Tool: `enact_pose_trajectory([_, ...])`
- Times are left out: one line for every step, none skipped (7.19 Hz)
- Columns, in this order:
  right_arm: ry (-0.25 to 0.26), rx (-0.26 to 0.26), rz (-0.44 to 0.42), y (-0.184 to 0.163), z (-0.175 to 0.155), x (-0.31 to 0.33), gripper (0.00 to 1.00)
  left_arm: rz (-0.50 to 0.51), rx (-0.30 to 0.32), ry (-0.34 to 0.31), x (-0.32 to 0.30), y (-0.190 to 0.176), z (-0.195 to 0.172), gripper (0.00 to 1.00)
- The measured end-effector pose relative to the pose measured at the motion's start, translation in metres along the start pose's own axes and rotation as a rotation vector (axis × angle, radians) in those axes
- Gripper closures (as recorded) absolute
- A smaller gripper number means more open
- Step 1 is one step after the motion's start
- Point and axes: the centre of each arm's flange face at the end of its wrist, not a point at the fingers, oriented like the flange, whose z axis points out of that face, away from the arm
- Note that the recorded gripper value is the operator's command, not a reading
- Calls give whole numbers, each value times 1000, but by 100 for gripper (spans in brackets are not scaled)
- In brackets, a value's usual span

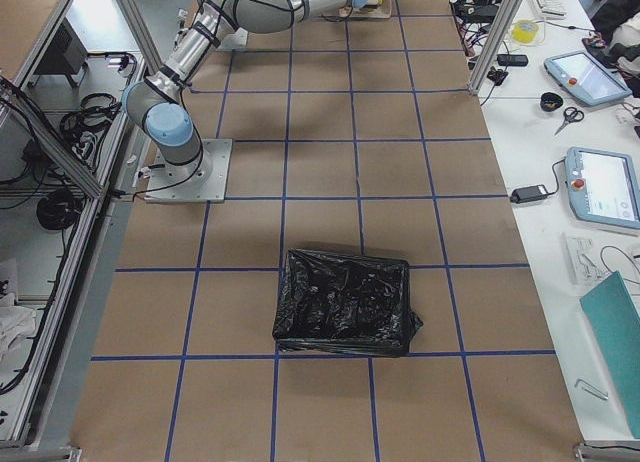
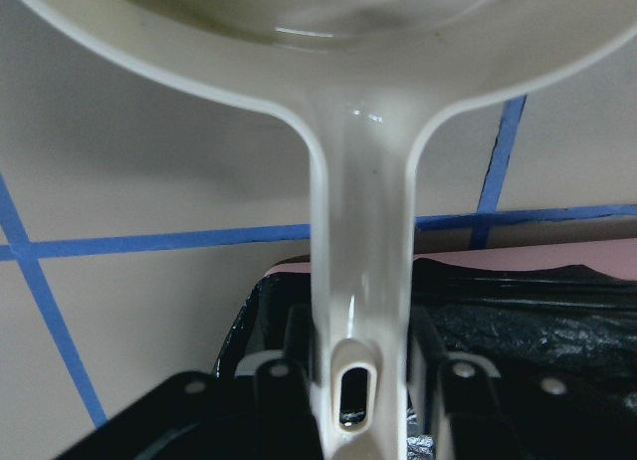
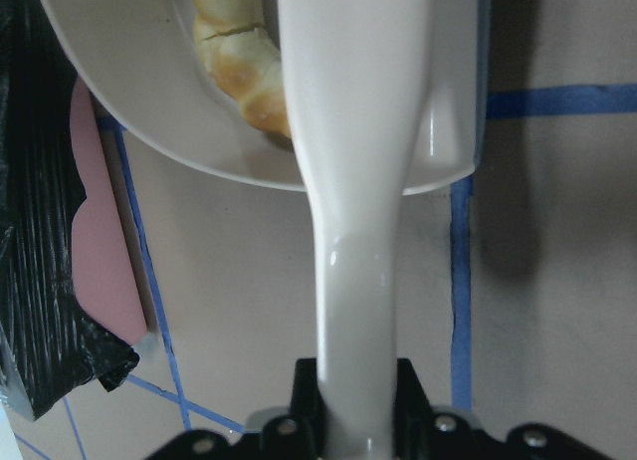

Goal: Sweep and dump trash in nearest bin
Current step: 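Brush the remaining items into the dustpan with the right gripper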

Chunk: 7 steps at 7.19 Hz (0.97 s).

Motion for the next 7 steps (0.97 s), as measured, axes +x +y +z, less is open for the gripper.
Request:
enact_pose_trajectory([-14, -3, -5, 3, -4, -6, 100, 2, 1, 1, 0, 0, 1, 100])
enact_pose_trajectory([-28, -3, -11, 7, -10, -12, 100, 4, 5, 1, -1, -1, 2, 100])
enact_pose_trajectory([-29, 2, -11, 9, -19, -17, 100, 6, 9, 3, 0, -3, 4, 100])
enact_pose_trajectory([-9, 1, 0, 11, -37, -19, 100, 9, 13, 6, 1, -4, 5, 100])
enact_pose_trajectory([26, 2, 13, 10, -69, -22, 100, 10, 22, 4, 2, -5, 4, 100])
enact_pose_trajectory([69, 18, 24, 9, -113, -22, 100, 12, 37, -4, 3, -6, 0, 100])
enact_pose_trajectory([116, 46, 40, 6, -157, -17, 100, 10, 42, -20, 5, -4, -9, 100])
